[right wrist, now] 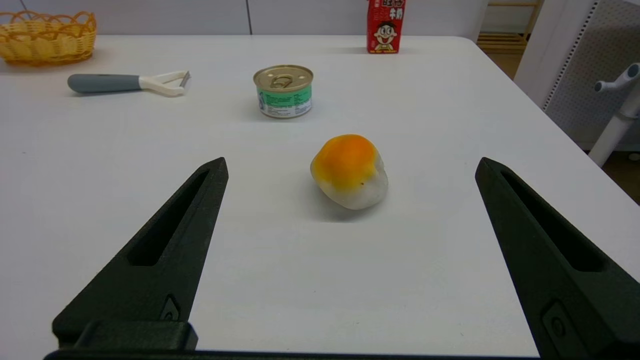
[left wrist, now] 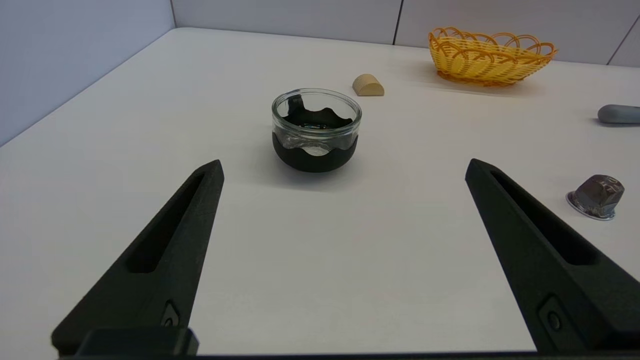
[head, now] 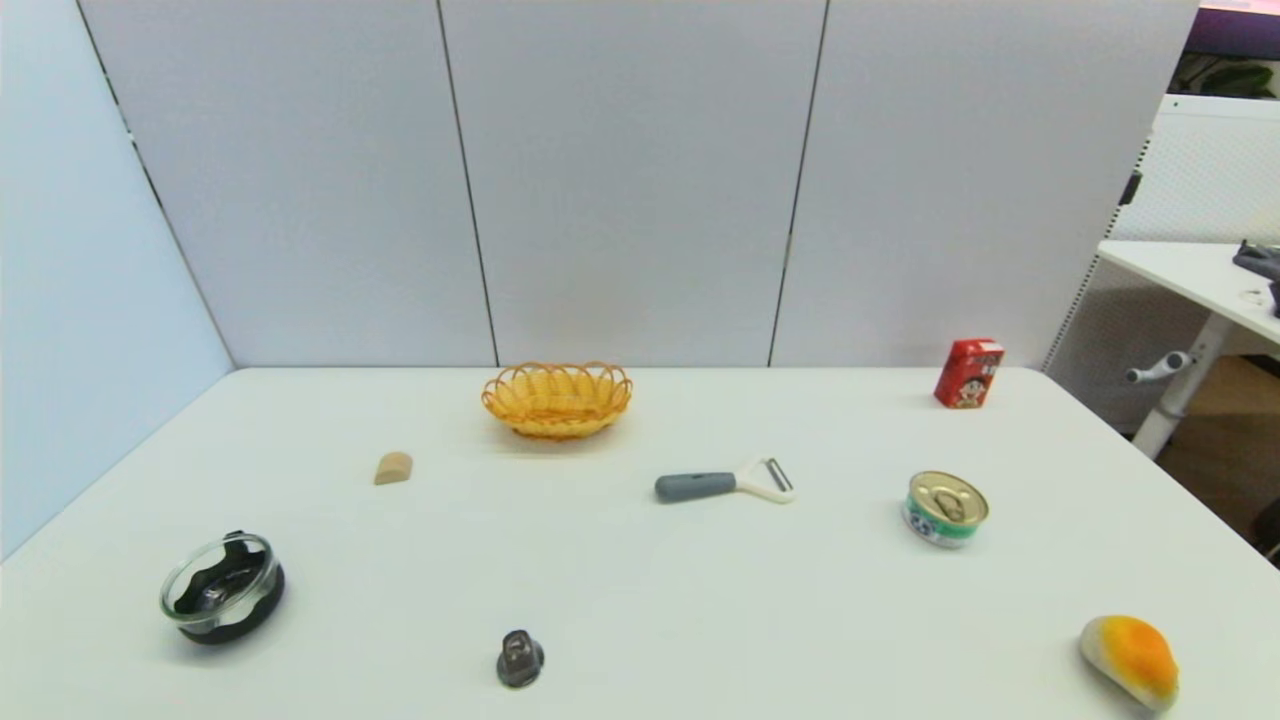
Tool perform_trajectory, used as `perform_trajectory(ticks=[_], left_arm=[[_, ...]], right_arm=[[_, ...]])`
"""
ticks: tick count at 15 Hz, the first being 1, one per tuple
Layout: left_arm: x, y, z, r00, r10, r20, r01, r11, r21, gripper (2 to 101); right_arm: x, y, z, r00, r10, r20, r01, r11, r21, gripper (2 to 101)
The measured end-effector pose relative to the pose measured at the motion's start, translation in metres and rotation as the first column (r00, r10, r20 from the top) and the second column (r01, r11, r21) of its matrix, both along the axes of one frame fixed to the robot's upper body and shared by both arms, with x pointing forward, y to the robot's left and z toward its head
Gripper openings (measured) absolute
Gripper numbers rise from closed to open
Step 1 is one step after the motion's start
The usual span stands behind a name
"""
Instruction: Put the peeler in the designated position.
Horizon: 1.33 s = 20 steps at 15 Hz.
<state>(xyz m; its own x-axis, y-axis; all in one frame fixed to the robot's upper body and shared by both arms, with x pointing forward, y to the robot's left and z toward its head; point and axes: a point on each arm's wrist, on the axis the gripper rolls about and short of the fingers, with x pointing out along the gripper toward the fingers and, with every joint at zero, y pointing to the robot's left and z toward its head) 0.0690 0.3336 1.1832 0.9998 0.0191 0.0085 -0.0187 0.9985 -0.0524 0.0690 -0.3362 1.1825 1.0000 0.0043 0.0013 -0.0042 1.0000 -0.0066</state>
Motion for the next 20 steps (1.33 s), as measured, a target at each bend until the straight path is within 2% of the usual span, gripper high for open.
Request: perform_trajectory(ticks=[2, 4, 7, 12, 16, 20], left_arm=[[0.0, 0.0, 0.0, 1.0, 0.011, -0.004, -0.011, 1.0, -0.014, 97.9], [0.002, 0.0, 0.003, 1.0, 0.014, -0.028, -0.014, 1.0, 0.001, 97.9], [0.006, 0.0, 0.04, 0.998, 0.002, -0.06, 0.003, 0.996, 0.085, 97.9], [0.055, -0.003, 0.115, 0.966, -0.095, -0.239, 0.146, 0.967, 0.208, 97.9], [0.131, -0.023, 0.158, 0.896, -0.244, -0.371, 0.35, 0.902, 0.251, 97.9], [0.205, -0.068, 0.172, 0.778, -0.442, -0.447, 0.573, 0.791, 0.215, 97.9]], right_arm=[[0.0, 0.0, 0.0, 1.0, 0.0, 0.0, 0.0, 1.0, 0.0, 98.0], [0.0, 0.0, 0.0, 1.0, 0.0, 0.0, 0.0, 1.0, -0.001, 98.0], [0.0, 0.0, 0.0, 1.0, 0.0, 0.0, 0.0, 1.0, 0.0, 98.0], [0.0, 0.0, 0.0, 1.0, 0.0, 0.0, 0.0, 1.0, 0.0, 98.0], [0.0, 0.0, 0.0, 1.0, 0.0, 0.0, 0.0, 1.0, -0.001, 98.0], [0.0, 0.0, 0.0, 1.0, 0.0, 0.0, 0.0, 1.0, 0.0, 98.0]])
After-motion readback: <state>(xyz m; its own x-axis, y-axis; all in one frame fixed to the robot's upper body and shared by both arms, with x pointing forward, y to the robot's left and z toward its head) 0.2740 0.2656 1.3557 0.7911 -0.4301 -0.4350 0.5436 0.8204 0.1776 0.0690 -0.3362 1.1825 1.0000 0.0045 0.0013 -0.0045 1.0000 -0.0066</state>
